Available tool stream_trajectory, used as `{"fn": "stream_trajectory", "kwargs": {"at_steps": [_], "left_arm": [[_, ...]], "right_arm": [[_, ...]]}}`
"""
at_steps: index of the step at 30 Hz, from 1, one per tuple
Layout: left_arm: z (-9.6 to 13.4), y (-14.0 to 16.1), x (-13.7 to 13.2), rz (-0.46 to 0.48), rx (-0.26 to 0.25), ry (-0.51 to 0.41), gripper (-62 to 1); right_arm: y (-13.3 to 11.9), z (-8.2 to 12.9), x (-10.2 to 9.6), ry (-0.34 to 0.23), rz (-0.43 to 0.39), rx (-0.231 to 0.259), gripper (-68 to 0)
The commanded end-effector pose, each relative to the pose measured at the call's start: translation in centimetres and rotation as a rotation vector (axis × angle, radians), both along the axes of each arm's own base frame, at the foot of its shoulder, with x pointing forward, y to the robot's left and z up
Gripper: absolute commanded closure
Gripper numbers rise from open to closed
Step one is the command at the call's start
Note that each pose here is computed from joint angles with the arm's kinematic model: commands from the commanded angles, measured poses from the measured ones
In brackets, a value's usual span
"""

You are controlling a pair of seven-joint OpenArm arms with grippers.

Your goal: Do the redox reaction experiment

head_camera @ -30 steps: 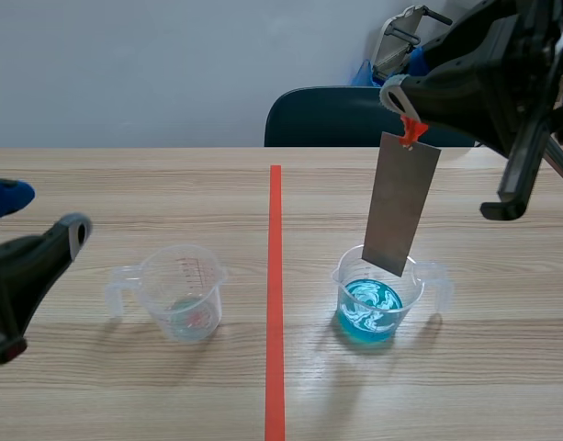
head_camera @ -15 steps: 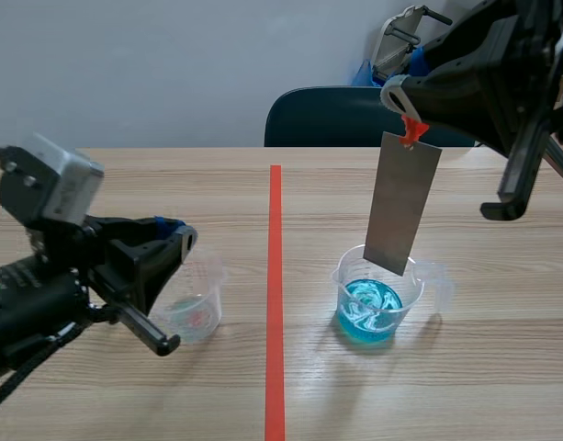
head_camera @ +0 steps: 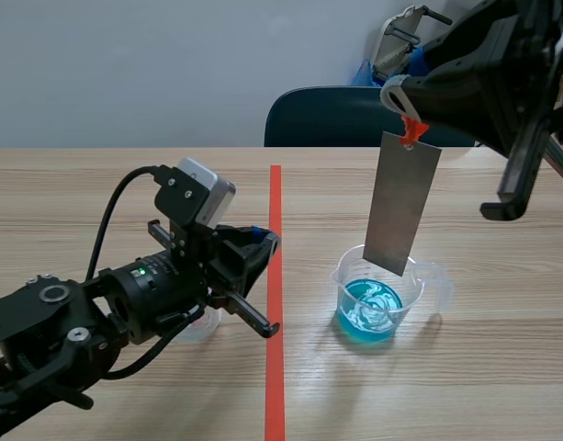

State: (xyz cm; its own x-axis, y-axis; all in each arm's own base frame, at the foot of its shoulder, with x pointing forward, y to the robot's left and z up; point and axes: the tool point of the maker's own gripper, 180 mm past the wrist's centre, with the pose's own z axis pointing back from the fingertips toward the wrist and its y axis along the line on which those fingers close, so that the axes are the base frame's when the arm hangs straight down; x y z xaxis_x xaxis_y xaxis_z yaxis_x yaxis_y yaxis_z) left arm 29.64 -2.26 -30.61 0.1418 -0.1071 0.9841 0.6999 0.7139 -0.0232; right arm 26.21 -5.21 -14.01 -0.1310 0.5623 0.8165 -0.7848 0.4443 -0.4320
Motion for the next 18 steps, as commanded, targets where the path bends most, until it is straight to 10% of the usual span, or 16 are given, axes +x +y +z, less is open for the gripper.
{"fn": "stream_trajectory", "kwargs": {"at_steps": [1,18], "left_arm": [[1.4,-1.1,0.3,-0.014,-0.04,-0.035,-3.2],[-1.5,-4.6,1.3,-0.056,-0.006,-0.013,-2.9]], "right_arm": [[0.2,0.9,0.0,-0.029,0.01,0.009,-0.6],[0.2,0.9,0.0,-0.03,0.009,0.008,-0.6]]}}
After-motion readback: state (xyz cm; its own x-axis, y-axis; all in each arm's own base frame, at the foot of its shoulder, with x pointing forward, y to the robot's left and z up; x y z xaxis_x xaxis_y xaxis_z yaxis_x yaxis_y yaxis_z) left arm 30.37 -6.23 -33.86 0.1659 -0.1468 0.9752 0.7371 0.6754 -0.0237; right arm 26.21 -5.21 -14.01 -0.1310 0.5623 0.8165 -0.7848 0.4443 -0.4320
